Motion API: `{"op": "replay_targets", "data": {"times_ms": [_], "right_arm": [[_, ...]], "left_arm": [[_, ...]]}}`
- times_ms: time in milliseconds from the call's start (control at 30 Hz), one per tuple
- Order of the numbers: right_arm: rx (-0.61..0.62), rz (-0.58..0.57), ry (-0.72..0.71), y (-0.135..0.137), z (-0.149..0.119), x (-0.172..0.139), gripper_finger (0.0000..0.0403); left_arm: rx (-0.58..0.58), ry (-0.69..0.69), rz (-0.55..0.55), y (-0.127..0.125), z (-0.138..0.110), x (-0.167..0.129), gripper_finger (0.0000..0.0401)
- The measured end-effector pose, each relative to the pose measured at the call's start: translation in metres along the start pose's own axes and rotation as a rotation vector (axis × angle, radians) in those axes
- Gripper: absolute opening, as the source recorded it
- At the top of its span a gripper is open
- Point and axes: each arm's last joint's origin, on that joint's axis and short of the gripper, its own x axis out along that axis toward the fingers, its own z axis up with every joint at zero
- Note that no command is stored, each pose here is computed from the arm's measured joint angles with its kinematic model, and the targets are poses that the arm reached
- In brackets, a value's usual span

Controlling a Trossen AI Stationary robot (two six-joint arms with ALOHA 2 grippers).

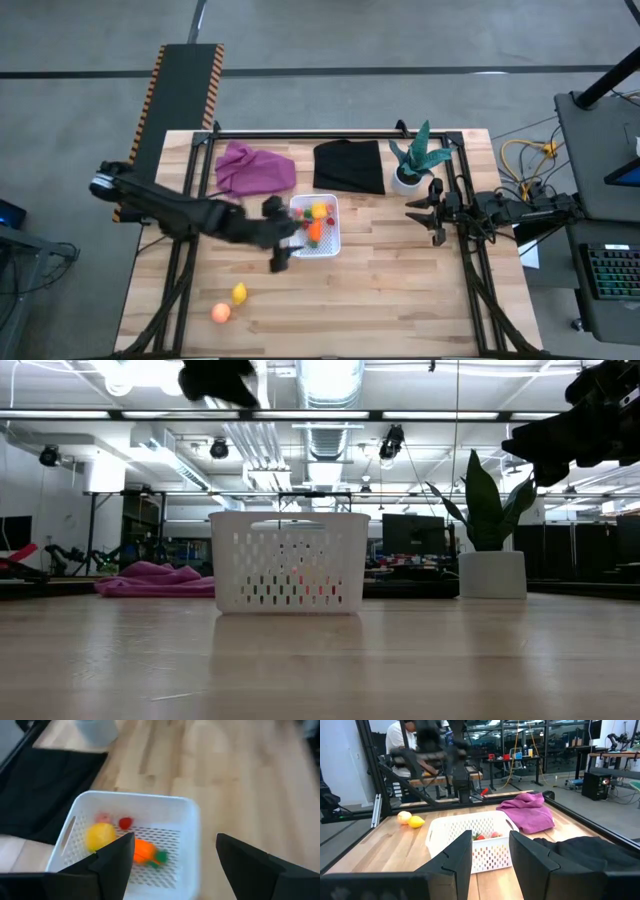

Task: Pick and placing Produce into tupperware
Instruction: Put the yellow lemon into the white bin

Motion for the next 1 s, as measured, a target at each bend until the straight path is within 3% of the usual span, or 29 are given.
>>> {"op": "replay_targets", "data": {"times_ms": [167,367,533,700,800,933,1000], "right_arm": [[-0.001,-0.001,0.003,0.0,0.0,0.0,0.0123],[0.0,0.0,0.001,0.0,0.0,0.0,0.0123],[0.001,0.001,-0.012,0.0,0.001,0.0,0.0123],[-0.043,0.002,-0.037,0.0,0.004,0.0,0.0123],[-0.035,0.002,-0.03,0.0,0.003,0.0,0.0123],[0.097,0.004,-0.004,0.0,0.0,0.0,0.0123],[0.084,0.005,-0.004,0.0,0.0,0.0,0.0123]], "left_arm": [[-0.092,-0.006,-0.02,-0.035,-0.007,-0.058,0.0265],[-0.479,0.197,0.092,-0.056,-0.04,-0.094,0.0265],[-0.732,0.47,0.275,-0.064,-0.068,-0.09,0.0265],[-0.82,0.614,0.417,-0.074,-0.082,-0.076,0.0265],[-0.872,0.639,0.44,-0.081,-0.085,-0.068,0.0265],[-0.906,0.709,0.45,-0.089,-0.09,-0.058,0.0265],[-0.911,0.71,0.44,-0.094,-0.091,-0.053,0.0265]]}}
